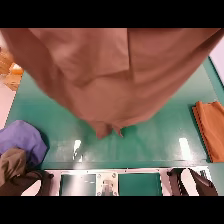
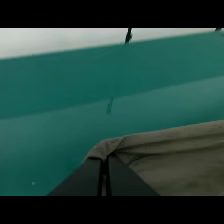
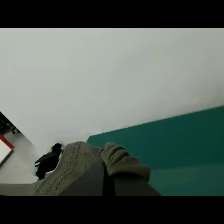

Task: Fold the shirts.

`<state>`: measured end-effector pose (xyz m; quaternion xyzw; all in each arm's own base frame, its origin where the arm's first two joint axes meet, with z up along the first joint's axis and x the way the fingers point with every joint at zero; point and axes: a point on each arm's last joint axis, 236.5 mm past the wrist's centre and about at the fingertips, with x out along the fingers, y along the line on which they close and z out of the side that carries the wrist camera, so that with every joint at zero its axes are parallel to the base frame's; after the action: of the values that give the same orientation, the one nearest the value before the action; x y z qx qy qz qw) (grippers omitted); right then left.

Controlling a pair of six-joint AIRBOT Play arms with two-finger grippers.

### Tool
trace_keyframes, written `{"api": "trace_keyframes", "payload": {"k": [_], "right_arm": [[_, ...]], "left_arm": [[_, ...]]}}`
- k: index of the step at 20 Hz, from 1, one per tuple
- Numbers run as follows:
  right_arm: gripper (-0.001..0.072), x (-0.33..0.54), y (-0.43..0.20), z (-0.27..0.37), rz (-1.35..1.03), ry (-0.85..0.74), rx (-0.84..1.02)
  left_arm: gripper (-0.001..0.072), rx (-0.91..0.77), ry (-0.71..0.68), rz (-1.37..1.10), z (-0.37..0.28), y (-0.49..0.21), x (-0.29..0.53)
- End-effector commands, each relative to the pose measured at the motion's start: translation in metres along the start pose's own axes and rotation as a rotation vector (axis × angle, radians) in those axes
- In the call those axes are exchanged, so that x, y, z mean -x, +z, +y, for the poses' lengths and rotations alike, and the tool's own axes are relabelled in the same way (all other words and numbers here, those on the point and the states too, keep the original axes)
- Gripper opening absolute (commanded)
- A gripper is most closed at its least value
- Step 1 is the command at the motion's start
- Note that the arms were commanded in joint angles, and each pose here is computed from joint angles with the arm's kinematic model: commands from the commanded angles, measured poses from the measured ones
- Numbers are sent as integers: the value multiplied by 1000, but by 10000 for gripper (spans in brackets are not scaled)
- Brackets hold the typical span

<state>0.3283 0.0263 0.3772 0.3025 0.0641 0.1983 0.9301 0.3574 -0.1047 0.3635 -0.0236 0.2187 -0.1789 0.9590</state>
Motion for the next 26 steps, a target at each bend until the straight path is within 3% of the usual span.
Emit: {"api": "trace_keyframes", "payload": {"k": [1, 7, 12, 15, 16, 20, 22, 23, 24, 25, 26], "right_arm": [[18, -45, -78, -101, 78, -123, -165], [18, -117, -255, -240, 420, -323, -434], [24, -112, -332, -294, 568, -407, -590], [311, -109, -322, -283, 601, -321, -568], [373, -106, -312, -276, 614, -269, -577], [374, -78, -267, -253, 653, -112, -662], [374, -69, -260, -250, 661, -114, -600], [402, -69, -269, -249, 697, -130, -563], [512, -72, -283, -249, 738, -158, -526], [561, -78, -300, -250, 777, -199, -486], [561, -88, -311, -250, 801, -221, -424]], "left_arm": [[27, 34, 4, 199, 30, -83, -110], [27, 191, -12, 438, 63, -215, -270], [28, 260, -80, 702, 51, -307, -285], [28, 278, -107, 779, 43, -324, -274], [28, 284, -116, 800, 40, -328, -270], [28, 291, -147, 838, 32, -333, -263], [28, 279, -154, 839, 32, -333, -262], [28, 279, -154, 839, 32, -333, -262], [28, 279, -154, 839, 32, -333, -262], [28, 280, -154, 839, 32, -333, -263], [28, 283, -155, 837, 31, -333, -263]]}}
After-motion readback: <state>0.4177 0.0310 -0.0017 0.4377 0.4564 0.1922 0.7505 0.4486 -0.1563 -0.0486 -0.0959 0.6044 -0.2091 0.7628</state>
